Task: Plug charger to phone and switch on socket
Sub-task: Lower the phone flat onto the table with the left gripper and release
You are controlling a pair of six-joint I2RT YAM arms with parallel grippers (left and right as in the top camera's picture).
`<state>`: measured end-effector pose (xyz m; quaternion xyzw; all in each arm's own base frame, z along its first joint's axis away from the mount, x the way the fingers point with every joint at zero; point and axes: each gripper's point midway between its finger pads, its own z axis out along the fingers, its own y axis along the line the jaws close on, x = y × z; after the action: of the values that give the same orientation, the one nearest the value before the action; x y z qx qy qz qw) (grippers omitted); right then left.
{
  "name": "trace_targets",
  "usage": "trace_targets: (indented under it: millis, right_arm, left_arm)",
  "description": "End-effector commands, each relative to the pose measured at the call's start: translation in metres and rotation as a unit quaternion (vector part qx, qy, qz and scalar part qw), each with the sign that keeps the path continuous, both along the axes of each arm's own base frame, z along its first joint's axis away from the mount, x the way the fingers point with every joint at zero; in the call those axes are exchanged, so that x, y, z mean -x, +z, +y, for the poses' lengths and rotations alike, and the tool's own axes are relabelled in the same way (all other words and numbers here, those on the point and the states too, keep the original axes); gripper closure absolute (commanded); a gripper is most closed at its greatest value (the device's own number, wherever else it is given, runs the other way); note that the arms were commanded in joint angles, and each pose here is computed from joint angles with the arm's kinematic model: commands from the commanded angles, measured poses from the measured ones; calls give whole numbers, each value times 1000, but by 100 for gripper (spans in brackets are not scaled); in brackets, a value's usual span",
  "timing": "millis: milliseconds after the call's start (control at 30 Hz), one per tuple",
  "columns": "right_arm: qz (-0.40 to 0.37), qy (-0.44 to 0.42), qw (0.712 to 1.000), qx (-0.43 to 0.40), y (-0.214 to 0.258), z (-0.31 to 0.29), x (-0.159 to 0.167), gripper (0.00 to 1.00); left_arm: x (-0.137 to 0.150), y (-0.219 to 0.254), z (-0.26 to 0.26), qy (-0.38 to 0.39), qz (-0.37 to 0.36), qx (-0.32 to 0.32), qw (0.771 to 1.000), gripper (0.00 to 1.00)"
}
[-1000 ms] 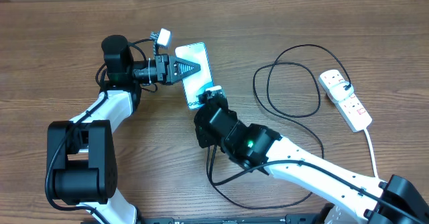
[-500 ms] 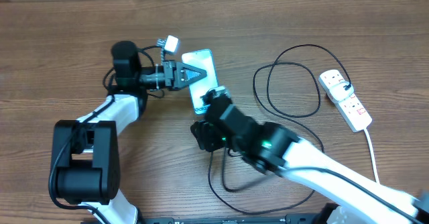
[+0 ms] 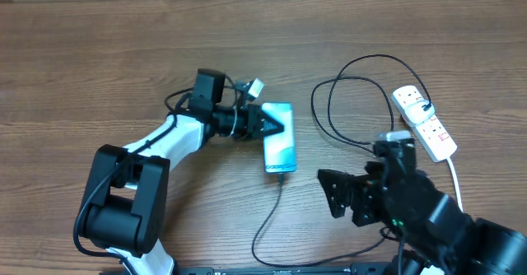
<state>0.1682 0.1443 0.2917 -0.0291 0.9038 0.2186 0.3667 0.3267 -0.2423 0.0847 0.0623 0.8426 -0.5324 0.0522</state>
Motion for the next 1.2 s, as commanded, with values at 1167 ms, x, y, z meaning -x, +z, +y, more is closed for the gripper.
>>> trace_targets:
  millis: [1167]
  right_arm:
    - [140,-66,988,16,-68,45,-22,0]
  left_arm:
    - [22,-107,77,-6,45,-243,969,71]
